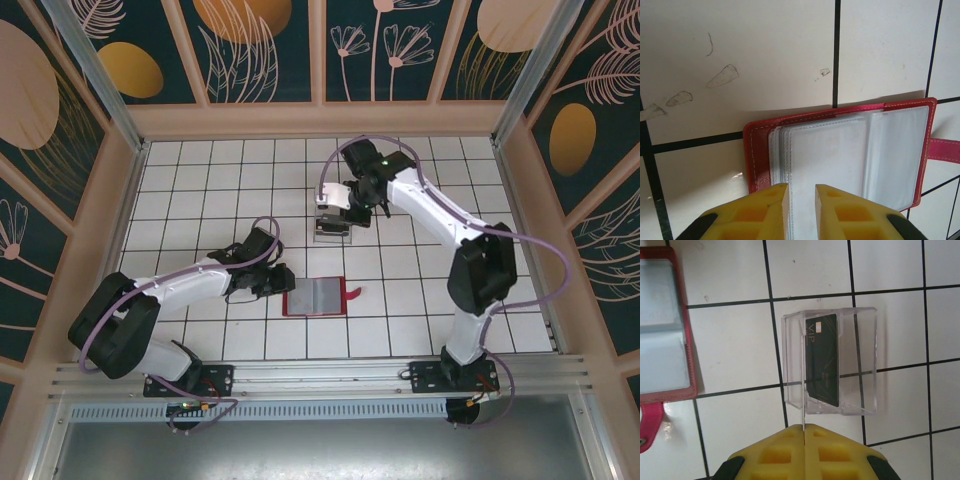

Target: Take the credit cards out of the card holder

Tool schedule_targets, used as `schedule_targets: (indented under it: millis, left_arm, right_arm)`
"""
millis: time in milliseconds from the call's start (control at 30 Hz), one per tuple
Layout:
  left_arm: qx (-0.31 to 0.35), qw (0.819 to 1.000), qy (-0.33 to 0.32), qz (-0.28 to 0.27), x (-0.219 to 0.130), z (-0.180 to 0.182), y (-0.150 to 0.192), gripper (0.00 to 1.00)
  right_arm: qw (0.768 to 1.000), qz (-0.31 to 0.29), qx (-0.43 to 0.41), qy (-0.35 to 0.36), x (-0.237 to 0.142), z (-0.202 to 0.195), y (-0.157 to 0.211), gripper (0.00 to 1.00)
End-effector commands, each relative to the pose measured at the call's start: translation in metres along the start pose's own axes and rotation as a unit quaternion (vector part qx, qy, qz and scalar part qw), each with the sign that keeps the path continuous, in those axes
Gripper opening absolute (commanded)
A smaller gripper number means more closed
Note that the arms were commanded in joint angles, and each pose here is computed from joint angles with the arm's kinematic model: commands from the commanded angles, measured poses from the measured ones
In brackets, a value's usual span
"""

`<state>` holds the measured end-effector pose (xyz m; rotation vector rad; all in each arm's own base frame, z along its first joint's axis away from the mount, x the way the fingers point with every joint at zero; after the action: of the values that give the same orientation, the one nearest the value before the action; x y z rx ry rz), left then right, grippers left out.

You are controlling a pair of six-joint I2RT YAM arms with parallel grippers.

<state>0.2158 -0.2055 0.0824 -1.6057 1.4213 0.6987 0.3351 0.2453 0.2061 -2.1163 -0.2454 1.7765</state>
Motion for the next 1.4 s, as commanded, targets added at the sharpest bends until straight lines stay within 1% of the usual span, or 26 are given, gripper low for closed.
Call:
schedule_targets:
  millis: [0, 200, 367, 533, 700, 833, 1167, 1367]
  left_arm:
    - [-0.007, 1.0, -0.005, -0.005, -0.004, 0.0, 0.001, 0.22]
    - [-0.011, 1.0, -0.005, -0.007, -0.006, 0.002, 0.003, 0.22]
    - [-0.014, 1.0, -0.008, -0.008, -0.007, 0.003, 0.005, 0.22]
    - [-0.017, 1.0, -0.008, -0.013, -0.009, 0.004, 0.005, 0.22]
    - [-0.018, 1.0, -0.009, -0.012, -0.009, 0.005, 0.007, 0.22]
    - [-0.018, 1.0, -0.009, -0.016, -0.011, 0.006, 0.008, 0.22]
    - [-0.016, 1.0, -0.011, -0.017, -0.012, 0.006, 0.007, 0.22]
    - [-0.017, 1.0, -0.012, -0.019, -0.012, 0.006, 0.007, 0.22]
  right_arm:
    - [0.998, 0.015, -0.007, -0.053, 0.007, 0.001, 0.004, 0.0]
    - [0.997, 0.021, -0.002, -0.08, 0.027, -0.012, -0.004, 0.0]
    - [0.994, 0.032, 0.006, -0.107, 0.045, -0.014, -0.005, 0.0]
    - [0.992, 0.047, 0.013, -0.112, 0.062, -0.016, 0.001, 0.0]
    - [0.992, 0.053, 0.018, -0.116, 0.069, -0.017, 0.004, 0.0]
    - [0.992, 0.052, 0.021, -0.111, 0.071, -0.018, 0.003, 0.0]
    - [0.997, 0.034, 0.009, -0.07, 0.055, -0.033, -0.01, 0.0]
    - [0.997, 0.037, 0.004, -0.075, 0.057, -0.033, -0.009, 0.0]
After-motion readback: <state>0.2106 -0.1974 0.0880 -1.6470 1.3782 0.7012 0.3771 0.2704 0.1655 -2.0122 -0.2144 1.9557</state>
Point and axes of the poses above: each hand's point on the last joint's axis, 136 mm out from that joint toward the fingers, its own x axis out along the fingers, its own z axis along the line the jaws close on, y = z × x, the point moved 5 cm from there along -x, back along the fingers, and after that the axes turned 8 degrees about x, right-handed, at the moved point
